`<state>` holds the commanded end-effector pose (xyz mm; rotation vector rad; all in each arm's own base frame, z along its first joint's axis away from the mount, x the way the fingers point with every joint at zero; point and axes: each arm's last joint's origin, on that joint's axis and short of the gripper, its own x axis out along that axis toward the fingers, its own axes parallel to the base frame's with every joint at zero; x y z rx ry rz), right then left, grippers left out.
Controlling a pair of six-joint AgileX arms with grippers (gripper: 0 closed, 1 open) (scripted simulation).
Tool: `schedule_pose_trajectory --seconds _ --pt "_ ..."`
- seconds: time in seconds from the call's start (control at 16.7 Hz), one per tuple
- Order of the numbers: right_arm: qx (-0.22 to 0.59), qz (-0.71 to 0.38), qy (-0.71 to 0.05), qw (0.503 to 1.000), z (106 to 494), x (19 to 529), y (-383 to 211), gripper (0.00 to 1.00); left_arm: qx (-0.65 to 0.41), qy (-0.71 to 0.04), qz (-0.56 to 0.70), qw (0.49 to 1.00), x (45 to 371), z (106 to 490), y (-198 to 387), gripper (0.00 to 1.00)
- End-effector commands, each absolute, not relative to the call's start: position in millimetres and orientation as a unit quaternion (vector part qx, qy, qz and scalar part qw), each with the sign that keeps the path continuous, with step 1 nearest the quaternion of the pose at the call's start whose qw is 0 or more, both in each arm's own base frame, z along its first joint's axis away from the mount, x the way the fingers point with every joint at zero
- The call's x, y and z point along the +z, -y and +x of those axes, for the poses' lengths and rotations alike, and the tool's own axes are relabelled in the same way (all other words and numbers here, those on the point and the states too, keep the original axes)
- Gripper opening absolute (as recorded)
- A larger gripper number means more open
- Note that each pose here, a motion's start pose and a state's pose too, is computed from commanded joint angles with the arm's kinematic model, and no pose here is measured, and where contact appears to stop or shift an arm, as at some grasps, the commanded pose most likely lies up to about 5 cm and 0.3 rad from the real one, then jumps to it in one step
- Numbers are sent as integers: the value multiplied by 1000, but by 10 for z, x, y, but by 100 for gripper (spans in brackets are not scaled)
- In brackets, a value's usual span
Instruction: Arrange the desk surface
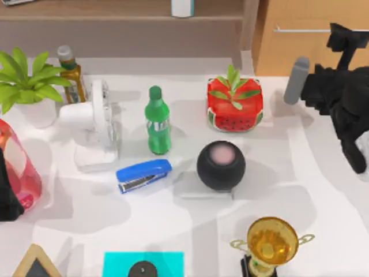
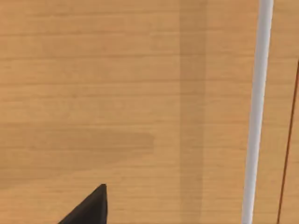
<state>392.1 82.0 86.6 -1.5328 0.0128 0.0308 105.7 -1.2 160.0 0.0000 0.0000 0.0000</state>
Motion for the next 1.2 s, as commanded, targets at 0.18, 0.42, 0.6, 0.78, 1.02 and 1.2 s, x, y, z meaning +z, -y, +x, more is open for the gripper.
schedule_pose_trajectory --seconds 0.18,0.42,0.6,0.78,1.02,1.2 --pt "-1 -645 48 763 3886 1222 -1142 100 0 0 0 1000 1600 1057 12 100" --pt "11 -514 118 849 3780 1737 -1773 100 0 0 0 1000 1600 1057 12 100" --pt "40 -380 134 915 3770 2008 -2287 100 0 0 0 1000 1600 1057 12 100" --pt "63 -240 121 961 3812 2206 -2779 100 0 0 0 1000 1600 1057 12 100" --pt "59 -94 81 991 3902 2345 -3240 100 0 0 0 1000 1600 1057 12 100" --pt "30 -32 42 998 4030 2254 -3374 100 0 0 0 1000 1600 1057 12 100"
